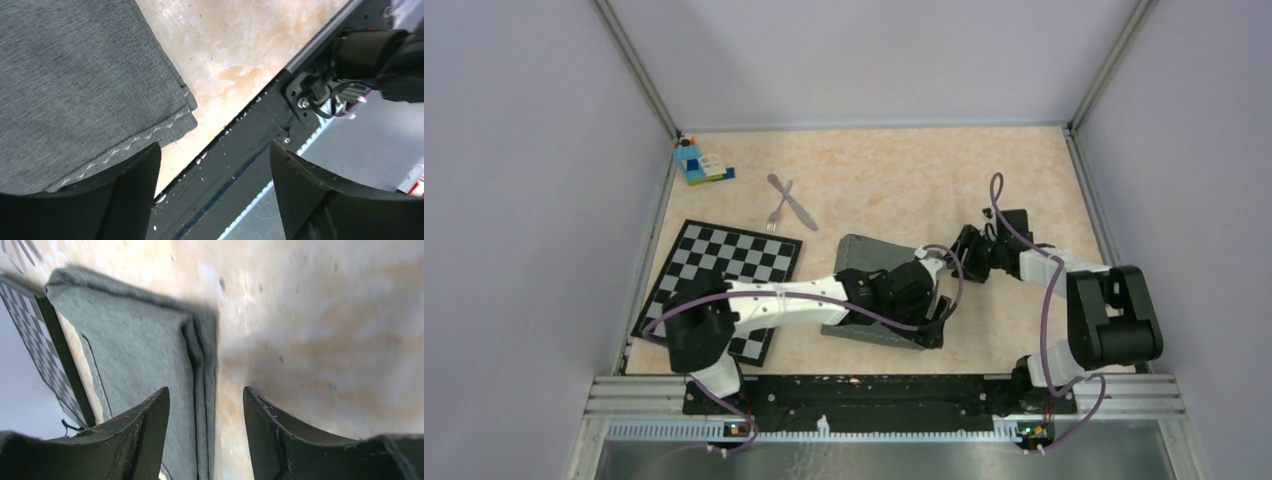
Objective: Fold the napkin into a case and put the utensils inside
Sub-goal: Smooth out the lower triangle-folded napkin at the center of the board.
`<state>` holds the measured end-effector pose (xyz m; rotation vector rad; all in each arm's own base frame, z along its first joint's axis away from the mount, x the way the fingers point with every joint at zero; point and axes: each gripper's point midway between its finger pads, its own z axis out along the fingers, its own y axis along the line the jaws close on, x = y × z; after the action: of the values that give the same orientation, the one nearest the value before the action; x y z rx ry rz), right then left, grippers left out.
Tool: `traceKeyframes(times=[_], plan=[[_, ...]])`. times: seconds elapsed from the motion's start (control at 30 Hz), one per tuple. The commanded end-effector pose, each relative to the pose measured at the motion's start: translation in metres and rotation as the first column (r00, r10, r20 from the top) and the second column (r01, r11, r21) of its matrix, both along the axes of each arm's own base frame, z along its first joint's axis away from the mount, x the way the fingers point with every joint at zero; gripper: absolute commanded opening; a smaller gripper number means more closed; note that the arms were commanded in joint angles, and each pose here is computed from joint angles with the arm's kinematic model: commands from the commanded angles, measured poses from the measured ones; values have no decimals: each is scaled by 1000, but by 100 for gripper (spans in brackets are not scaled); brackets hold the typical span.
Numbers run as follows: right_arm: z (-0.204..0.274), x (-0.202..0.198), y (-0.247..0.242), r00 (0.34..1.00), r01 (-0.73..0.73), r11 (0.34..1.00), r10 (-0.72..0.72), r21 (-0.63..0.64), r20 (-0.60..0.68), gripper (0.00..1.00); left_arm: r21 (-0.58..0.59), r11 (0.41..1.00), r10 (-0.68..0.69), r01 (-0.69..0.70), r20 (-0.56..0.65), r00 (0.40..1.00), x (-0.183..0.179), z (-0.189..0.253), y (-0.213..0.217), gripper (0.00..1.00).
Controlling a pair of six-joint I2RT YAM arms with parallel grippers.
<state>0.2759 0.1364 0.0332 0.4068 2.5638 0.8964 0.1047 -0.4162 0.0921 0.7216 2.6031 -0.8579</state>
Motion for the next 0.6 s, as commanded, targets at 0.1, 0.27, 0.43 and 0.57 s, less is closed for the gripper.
traceKeyframes(times=[0.1, 0.27, 0.43, 0.57], plan=[[3, 49, 6, 994, -26, 998, 32, -59, 105, 53, -183, 981, 76, -70, 25, 997, 22, 51, 24, 85], [-13, 56, 14, 997, -49, 996, 53, -76, 51, 27, -241, 961, 150, -138, 33, 988, 45, 65, 56, 85], [-14, 91, 13, 992, -59, 990, 73, -127, 104, 0, -295, 925, 271, -241, 65, 960, 73, 79, 96, 86], [-17, 138, 35, 955, -223, 966, 243, -129, 169, 0, -391, 846, 416, -363, 58, 907, 101, 89, 126, 90]])
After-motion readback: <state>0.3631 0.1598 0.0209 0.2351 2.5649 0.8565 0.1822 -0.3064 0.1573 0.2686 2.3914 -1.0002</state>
